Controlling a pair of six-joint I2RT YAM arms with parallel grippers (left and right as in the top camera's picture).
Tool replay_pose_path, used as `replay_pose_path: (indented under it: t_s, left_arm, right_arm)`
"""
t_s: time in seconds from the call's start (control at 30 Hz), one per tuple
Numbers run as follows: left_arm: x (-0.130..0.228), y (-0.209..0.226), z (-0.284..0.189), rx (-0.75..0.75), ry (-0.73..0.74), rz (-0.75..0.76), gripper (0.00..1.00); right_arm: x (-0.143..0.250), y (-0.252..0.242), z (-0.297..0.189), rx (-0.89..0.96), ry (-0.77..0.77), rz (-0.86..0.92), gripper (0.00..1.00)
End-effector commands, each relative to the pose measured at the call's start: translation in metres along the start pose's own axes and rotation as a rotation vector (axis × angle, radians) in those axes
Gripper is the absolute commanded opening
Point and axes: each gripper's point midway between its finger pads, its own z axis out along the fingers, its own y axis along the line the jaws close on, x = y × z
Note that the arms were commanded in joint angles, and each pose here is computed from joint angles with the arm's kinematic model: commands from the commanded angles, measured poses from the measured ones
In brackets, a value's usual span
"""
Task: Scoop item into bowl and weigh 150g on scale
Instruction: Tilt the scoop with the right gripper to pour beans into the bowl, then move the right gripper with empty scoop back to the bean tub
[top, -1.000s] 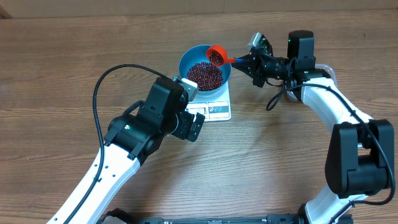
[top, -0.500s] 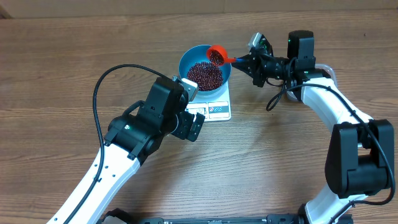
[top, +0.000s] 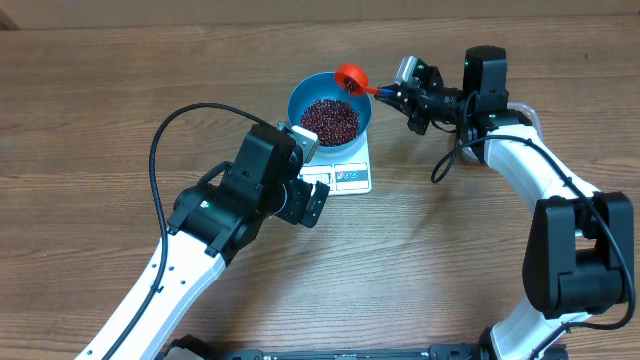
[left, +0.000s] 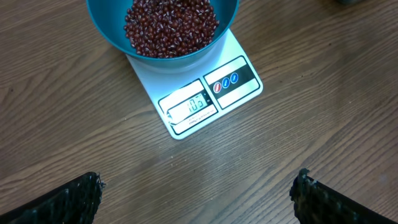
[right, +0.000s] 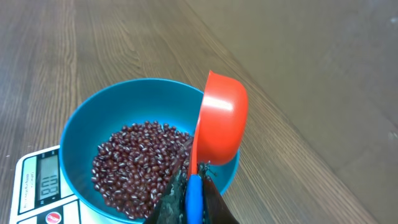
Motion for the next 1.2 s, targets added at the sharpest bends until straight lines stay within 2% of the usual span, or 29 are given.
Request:
replay_pose_path:
  t_s: [0.0, 0.57, 0.77, 0.93, 1.03, 1.17]
  left_arm:
    - [0.002, -0.001, 0.003, 0.007, 0.01, 0.015, 0.99]
    - [0.002, -0.001, 0.003, 0.007, 0.01, 0.015, 1.0]
    - [0.002, -0.001, 0.002, 0.007, 0.01, 0.015, 1.0]
    - [0.002, -0.001, 0.002, 0.007, 0.01, 0.015, 1.0]
    - [0.002, -0.001, 0.003, 0.007, 0.01, 0.015, 1.0]
    - [0.002, -0.001, 0.003, 0.007, 0.01, 0.015, 1.0]
  right_arm:
    - [-0.008, 0.012, 0.001, -0.061, -0.052, -0.047, 0.04]
    - [-0.01, 0.021, 0.0, -0.106, -0.075, -0.05, 0.04]
    - [-0.023, 0.018, -0.008, -0.093, -0.083, 0.046, 0.04]
    - [-0.048, -0.014, -0.049, 0.056, -0.075, 0.28, 0.04]
    - [-0.042, -0.035, -0.088, 0.176, -0.043, 0.46, 0.04]
    - [-0.026, -0.045, -0.13, 0.258, -0.016, 0.608, 0.04]
